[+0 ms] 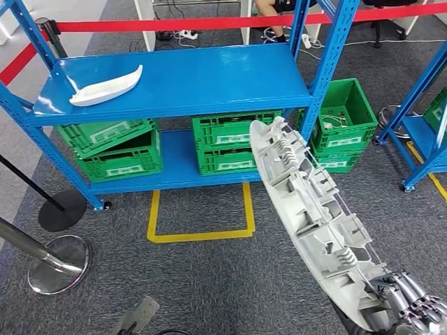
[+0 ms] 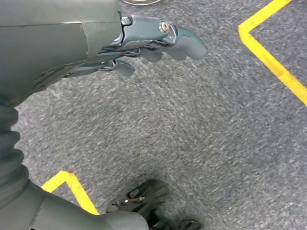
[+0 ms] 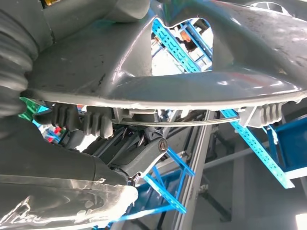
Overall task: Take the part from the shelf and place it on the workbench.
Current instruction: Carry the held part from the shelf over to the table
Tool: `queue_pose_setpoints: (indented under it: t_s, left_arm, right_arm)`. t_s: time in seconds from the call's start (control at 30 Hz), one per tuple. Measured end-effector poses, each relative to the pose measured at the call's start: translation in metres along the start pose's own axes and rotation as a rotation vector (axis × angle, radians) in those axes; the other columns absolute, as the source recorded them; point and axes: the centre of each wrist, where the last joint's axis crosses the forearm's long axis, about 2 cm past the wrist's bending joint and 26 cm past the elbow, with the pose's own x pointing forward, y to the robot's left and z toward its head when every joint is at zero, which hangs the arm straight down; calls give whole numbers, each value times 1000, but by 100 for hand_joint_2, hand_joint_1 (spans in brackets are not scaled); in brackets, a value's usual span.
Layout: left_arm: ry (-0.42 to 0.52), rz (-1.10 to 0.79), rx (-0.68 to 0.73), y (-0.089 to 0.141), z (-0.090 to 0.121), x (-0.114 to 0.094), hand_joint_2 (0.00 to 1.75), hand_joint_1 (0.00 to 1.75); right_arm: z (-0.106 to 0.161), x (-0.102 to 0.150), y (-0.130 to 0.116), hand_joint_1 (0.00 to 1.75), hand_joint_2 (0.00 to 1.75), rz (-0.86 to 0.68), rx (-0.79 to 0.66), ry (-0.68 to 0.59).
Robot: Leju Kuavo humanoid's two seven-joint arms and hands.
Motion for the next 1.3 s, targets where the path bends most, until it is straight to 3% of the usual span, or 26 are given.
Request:
queue_pose_setpoints:
  t_s: [1.3]
  left_arm:
    - [6, 8, -24, 14, -12, 11, 175, 0]
  right_arm:
    - [-22, 0, 20, 169, 175, 13, -40, -58]
